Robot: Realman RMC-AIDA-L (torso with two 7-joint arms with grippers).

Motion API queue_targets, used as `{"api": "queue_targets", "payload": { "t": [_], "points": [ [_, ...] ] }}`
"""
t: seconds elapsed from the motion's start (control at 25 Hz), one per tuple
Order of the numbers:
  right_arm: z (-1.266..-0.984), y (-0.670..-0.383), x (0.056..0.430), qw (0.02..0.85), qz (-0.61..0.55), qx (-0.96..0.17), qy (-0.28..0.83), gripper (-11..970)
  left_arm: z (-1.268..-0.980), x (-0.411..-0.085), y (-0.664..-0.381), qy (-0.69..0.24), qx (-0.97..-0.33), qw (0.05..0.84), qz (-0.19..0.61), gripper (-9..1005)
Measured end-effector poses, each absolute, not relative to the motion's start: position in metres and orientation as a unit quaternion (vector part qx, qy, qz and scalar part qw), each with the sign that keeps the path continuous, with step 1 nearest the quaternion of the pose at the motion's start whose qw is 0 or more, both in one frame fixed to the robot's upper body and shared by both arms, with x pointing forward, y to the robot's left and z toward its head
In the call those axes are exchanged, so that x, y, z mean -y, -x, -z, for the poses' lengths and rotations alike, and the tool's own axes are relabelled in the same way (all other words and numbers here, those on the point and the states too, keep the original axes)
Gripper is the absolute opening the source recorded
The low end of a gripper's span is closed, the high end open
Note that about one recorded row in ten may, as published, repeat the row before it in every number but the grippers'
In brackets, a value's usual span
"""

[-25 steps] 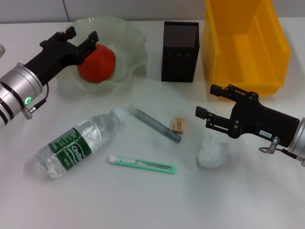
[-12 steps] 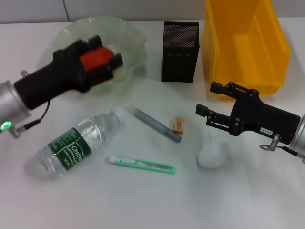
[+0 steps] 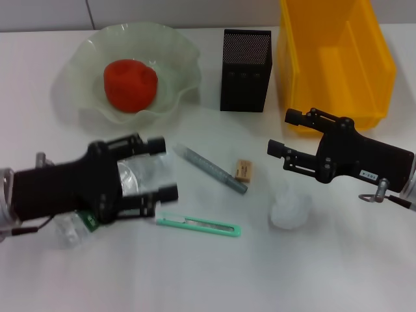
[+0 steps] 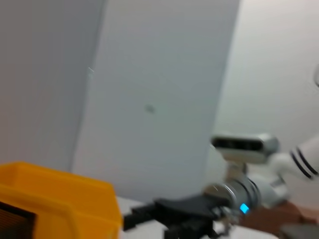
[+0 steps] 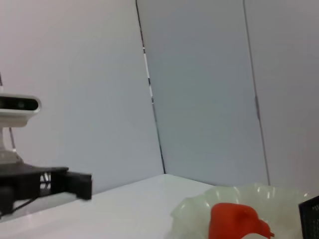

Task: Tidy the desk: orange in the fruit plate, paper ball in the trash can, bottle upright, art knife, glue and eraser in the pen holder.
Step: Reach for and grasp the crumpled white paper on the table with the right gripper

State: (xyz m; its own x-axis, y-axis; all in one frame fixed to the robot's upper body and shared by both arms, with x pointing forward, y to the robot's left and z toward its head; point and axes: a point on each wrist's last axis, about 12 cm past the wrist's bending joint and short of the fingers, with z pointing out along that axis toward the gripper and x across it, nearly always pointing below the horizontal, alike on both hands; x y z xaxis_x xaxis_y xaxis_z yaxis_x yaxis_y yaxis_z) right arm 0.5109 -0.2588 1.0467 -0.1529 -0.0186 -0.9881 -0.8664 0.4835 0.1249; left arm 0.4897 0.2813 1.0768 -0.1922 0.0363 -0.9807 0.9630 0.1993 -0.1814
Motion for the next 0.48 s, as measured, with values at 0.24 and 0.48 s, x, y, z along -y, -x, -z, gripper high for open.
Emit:
{"api": "queue_targets", "payload": {
  "t": [0.24, 0.48],
  "points": [
    [-1.047, -0.511, 0.259, 0.549, -0.386, -0.659, 0.339, 708, -1.072, -0.286, -0.489, -0.421, -0.613, 0.488, 0.457, 823],
    [-1.048, -0.509, 0.262, 0.547, -0.389, -0.660, 0.337, 705, -1.067, -0.295, -0.490, -0.405, -0.633, 0.507, 0.423, 821]
  ]
}}
